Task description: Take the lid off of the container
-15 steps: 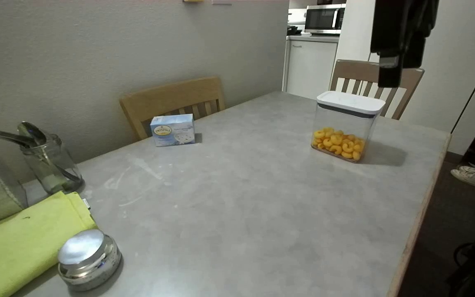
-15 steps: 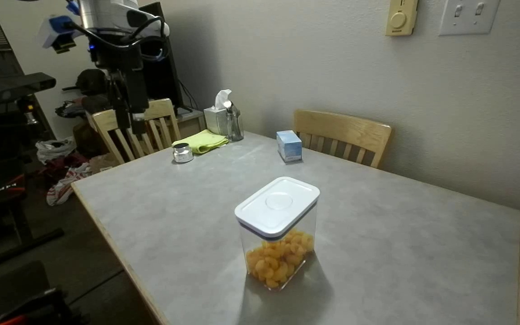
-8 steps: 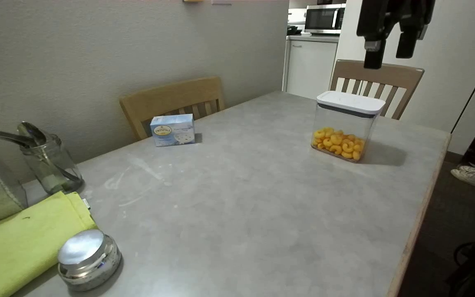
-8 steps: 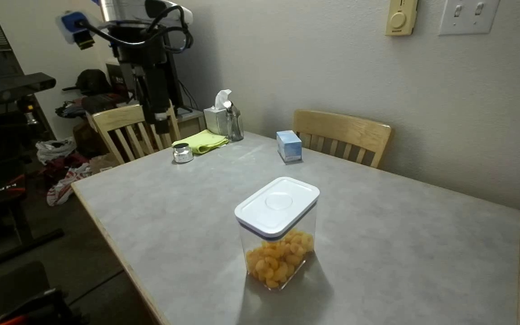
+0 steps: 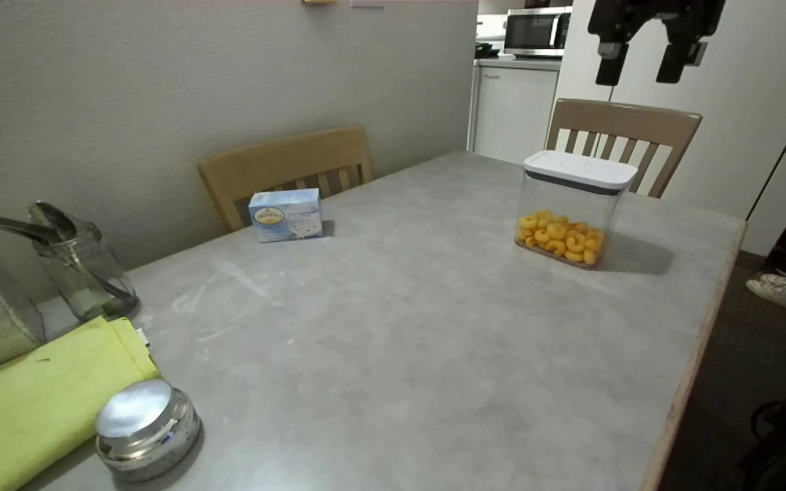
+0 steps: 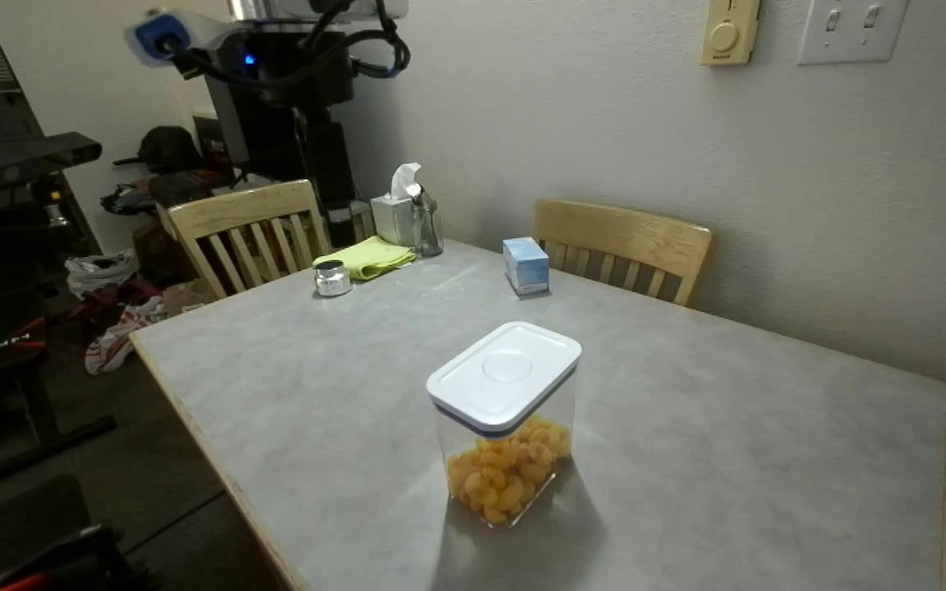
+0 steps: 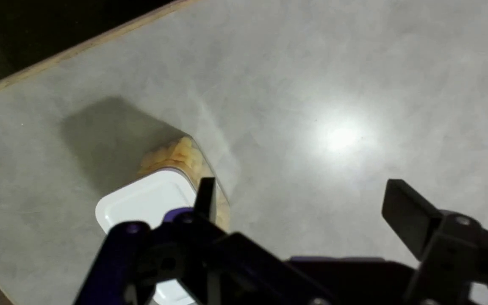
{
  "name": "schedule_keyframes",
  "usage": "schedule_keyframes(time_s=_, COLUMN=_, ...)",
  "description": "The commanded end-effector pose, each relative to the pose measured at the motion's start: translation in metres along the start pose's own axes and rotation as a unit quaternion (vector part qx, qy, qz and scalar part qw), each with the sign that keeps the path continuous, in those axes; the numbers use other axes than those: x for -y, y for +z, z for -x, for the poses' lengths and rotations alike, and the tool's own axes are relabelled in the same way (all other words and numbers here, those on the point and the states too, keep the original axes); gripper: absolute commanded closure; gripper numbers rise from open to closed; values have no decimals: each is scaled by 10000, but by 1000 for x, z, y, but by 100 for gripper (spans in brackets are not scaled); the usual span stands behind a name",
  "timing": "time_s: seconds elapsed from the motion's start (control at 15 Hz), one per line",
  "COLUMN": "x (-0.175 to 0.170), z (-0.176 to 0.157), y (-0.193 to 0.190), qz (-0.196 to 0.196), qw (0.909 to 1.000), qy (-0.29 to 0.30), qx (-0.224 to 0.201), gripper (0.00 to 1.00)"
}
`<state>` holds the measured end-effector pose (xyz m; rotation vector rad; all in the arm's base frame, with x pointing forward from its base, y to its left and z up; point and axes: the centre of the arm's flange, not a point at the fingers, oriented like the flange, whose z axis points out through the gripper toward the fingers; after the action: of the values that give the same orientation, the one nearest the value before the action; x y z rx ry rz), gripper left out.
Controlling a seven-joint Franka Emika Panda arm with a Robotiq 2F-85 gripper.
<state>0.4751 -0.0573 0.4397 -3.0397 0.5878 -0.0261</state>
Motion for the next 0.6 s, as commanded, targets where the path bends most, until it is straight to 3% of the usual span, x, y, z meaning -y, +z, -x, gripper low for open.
schedule_keyframes(time_s=0.0, x=-23, z=-27, y=1, qz=-293, qw=9987, qy=359, qx=-223, gripper=0)
schedule_keyframes(time_s=0.27, x=-51, z=-45, y=-4, qz=-172, qw=9995, qy=159, qx=-205, gripper=0)
schedule_keyframes(time_s=0.53, x=-71, z=-51, y=-8, qz=28, qw=9964, qy=-702, qx=485, gripper=0)
